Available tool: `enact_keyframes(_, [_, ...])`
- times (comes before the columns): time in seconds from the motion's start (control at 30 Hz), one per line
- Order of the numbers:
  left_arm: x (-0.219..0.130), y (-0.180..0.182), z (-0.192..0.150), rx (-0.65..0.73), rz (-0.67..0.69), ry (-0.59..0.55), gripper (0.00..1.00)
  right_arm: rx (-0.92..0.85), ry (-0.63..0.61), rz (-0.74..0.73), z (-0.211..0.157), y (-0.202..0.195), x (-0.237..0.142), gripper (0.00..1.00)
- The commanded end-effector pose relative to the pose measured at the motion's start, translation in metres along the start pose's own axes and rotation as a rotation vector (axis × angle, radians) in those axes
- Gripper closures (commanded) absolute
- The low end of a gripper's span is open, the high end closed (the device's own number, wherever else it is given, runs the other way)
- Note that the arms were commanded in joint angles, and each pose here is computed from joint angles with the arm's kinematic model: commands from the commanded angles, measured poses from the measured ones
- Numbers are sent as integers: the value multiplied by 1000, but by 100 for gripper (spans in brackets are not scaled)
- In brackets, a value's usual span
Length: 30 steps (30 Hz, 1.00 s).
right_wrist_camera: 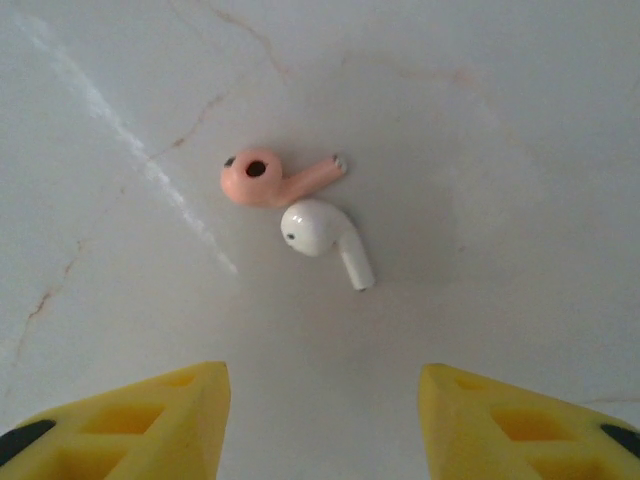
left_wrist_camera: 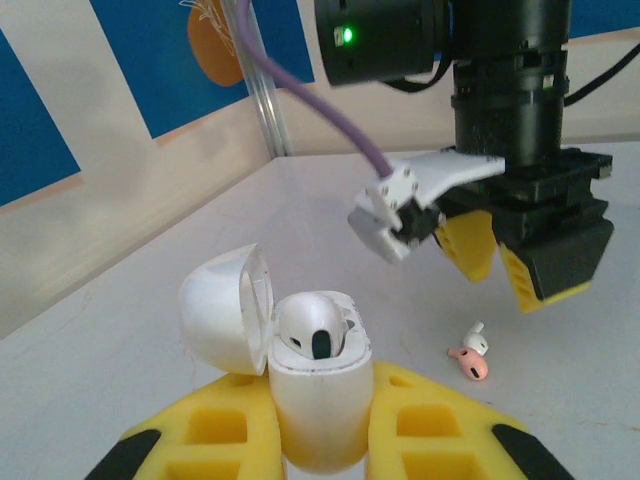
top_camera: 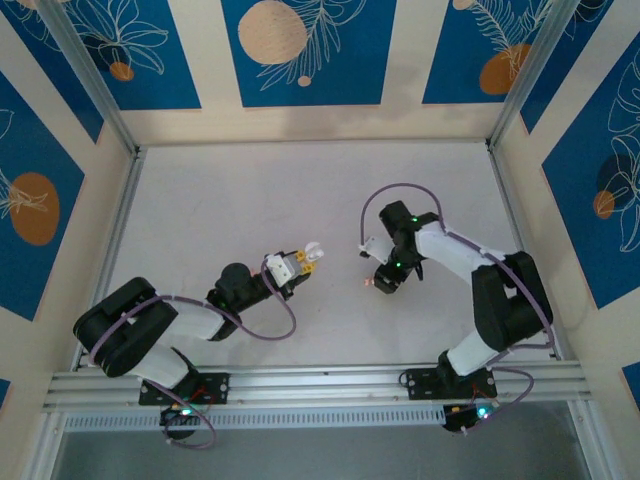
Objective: Insert the wireless bluetooth earbuds into the charging case
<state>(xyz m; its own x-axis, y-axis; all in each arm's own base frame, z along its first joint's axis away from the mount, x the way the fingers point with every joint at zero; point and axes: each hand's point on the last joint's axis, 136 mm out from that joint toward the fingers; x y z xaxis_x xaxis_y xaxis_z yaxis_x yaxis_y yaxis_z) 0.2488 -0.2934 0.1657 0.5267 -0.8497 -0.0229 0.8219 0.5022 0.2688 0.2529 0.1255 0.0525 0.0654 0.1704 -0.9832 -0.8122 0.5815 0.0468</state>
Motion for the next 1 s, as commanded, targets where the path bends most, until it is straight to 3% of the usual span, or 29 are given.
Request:
enact_keyframes(0.0, [-3, -6, 9, 15, -19, -28, 88, -261, -222, 27, 28, 10, -20, 48])
enact_keyframes(0.27, [-4, -6, 3, 8, -9, -23, 88, -423, -173, 9, 15, 3, -13, 49])
enact_keyframes(0.53, [-1, -7, -5, -24, -1, -35, 88, -470, -151, 28, 19, -3, 2, 57])
enact_keyframes(0.97, [0, -6, -7, -17, 2, -28, 87, -486, -111, 105, 26, 5, 26, 57])
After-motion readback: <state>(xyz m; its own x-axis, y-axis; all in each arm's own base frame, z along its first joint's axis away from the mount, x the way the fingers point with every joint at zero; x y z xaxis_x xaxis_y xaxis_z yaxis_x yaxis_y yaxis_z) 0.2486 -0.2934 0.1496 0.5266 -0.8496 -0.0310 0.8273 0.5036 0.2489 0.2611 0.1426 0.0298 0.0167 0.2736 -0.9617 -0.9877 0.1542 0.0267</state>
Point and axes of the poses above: each hand's point on the last joint's axis, 136 mm out from that joint toward the fingers, its own x axis out along the fingers, its own y axis along the line the jaws close on, z = x × y, and after that the axes turned 2 degrees about x, right-handed
